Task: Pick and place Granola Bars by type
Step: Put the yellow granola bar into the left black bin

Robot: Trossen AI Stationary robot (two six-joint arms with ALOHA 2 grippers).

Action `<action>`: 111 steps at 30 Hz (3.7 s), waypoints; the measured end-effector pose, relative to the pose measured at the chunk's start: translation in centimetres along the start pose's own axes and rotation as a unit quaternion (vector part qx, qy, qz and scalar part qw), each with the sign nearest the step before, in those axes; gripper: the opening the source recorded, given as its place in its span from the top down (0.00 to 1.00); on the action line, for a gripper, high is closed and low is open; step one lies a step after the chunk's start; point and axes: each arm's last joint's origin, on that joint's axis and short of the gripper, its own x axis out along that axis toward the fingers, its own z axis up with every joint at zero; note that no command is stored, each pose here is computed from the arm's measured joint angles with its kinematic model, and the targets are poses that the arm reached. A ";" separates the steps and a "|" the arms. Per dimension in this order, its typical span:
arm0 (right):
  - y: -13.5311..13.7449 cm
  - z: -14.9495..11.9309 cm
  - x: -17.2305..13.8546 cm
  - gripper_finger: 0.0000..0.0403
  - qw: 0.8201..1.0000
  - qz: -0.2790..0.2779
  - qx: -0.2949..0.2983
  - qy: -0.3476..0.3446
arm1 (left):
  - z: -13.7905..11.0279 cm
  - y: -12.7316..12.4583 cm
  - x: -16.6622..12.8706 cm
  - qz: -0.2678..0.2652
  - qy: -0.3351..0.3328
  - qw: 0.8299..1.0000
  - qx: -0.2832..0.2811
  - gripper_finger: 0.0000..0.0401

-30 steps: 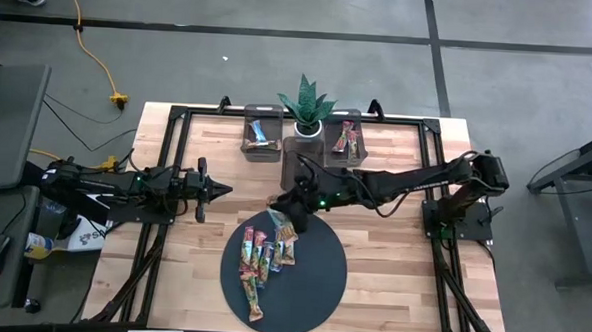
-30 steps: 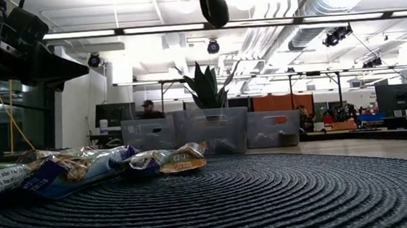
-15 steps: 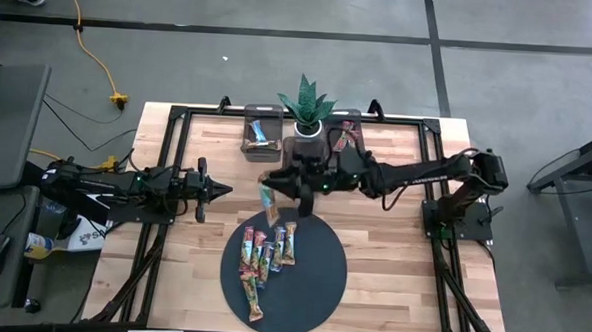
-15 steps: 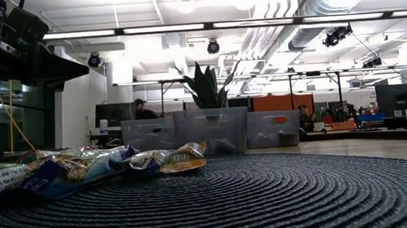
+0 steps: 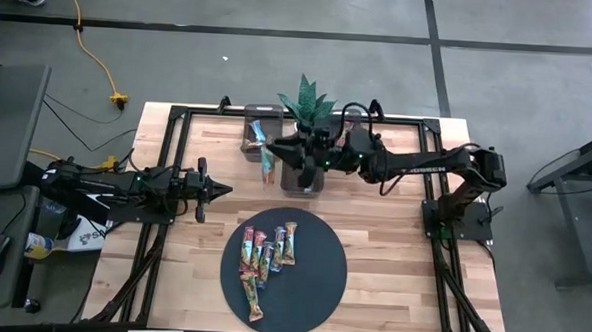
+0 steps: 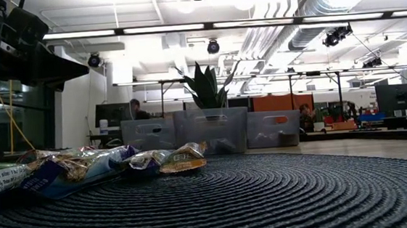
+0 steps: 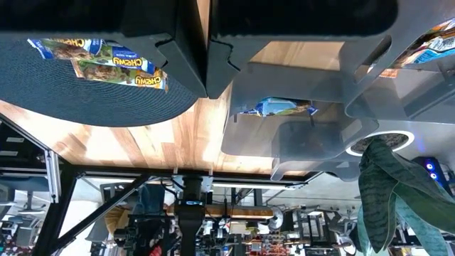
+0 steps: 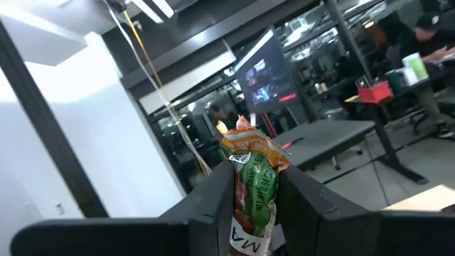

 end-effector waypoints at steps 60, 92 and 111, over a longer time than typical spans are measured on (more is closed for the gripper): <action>-21.0 -5.0 6.9 0.80 0.921 -0.350 -0.083 0.151 | 0.0 0.0 0.0 0.000 0.000 1.000 0.000 1.00; -20.1 -5.5 7.3 0.71 0.916 -0.339 -0.139 0.165 | 0.0 0.0 0.0 0.000 0.000 1.000 0.000 1.00; -18.9 -5.5 7.8 0.64 0.920 -0.323 -0.157 0.155 | 0.0 0.0 0.0 0.000 0.000 1.000 0.000 1.00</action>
